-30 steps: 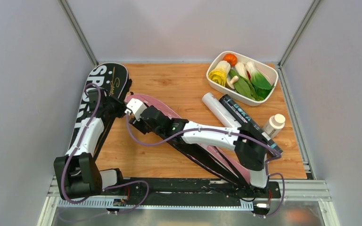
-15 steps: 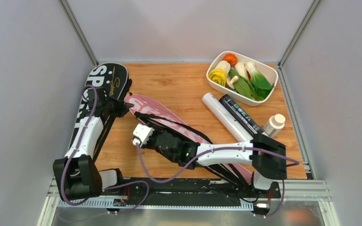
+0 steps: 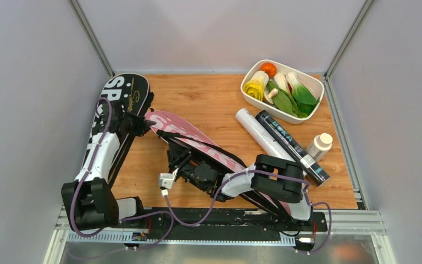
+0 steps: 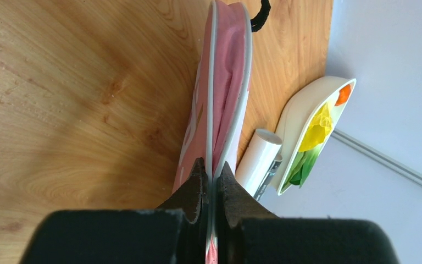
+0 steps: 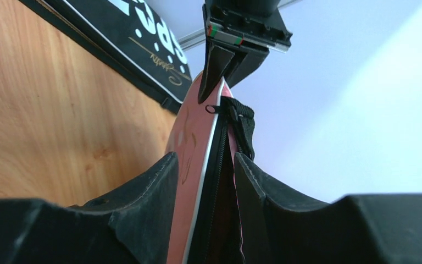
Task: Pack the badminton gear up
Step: Zip the racket bag at the center of the board.
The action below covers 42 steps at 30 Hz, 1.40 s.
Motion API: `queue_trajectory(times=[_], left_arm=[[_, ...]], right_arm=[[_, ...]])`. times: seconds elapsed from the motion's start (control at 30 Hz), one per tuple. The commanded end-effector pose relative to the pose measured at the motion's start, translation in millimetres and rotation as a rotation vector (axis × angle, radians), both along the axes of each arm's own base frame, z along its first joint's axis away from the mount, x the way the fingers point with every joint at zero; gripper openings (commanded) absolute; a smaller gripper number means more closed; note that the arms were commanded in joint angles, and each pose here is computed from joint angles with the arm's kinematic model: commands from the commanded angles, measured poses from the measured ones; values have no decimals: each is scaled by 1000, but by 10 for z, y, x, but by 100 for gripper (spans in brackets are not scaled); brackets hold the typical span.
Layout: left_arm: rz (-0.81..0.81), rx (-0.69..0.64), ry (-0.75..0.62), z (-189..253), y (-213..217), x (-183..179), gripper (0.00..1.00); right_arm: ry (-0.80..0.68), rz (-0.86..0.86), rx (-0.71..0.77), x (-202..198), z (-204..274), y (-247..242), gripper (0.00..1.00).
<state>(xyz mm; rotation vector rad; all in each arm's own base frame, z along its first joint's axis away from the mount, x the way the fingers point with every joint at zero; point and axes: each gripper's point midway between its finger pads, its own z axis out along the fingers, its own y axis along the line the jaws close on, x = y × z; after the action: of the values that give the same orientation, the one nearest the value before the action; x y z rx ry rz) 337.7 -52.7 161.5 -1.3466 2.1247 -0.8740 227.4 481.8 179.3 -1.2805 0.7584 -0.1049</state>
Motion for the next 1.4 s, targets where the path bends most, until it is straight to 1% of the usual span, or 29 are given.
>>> queue_trajectory(times=[0.0,0.07,0.13,0.3,0.47,0.63,0.9,1.03,1.27,1.3,1.37], left_arm=[[-30,-64,58,101,-124,-85,0],[-37,-72,68,93,-136,-86,0],[-55,-86,89,72,-162,-108,0],[-77,-107,115,54,-207,-161,0],[-83,-116,130,38,-225,-206,0],[-89,-115,136,52,-228,-214,0],[-85,-110,128,99,-222,-222,0],[-79,-105,130,94,-210,-221,0],[-76,-103,131,117,-204,-209,0],[-75,-101,132,115,-201,-209,0],[-72,-96,130,118,-195,-205,0]], right_arm=[[-290,-21,67,-35,500,43,47],[-363,-50,42,-4,473,56,48],[-420,-56,-18,22,415,114,48],[-485,-71,-128,122,276,294,48],[-572,-150,-157,252,235,366,47],[-583,-186,-181,362,201,379,44],[-603,-204,-224,454,189,446,42],[-619,-213,-232,465,188,458,40],[-639,-218,-232,445,185,414,31],[-641,-220,-234,446,189,410,28],[-644,-226,-234,446,192,398,14]])
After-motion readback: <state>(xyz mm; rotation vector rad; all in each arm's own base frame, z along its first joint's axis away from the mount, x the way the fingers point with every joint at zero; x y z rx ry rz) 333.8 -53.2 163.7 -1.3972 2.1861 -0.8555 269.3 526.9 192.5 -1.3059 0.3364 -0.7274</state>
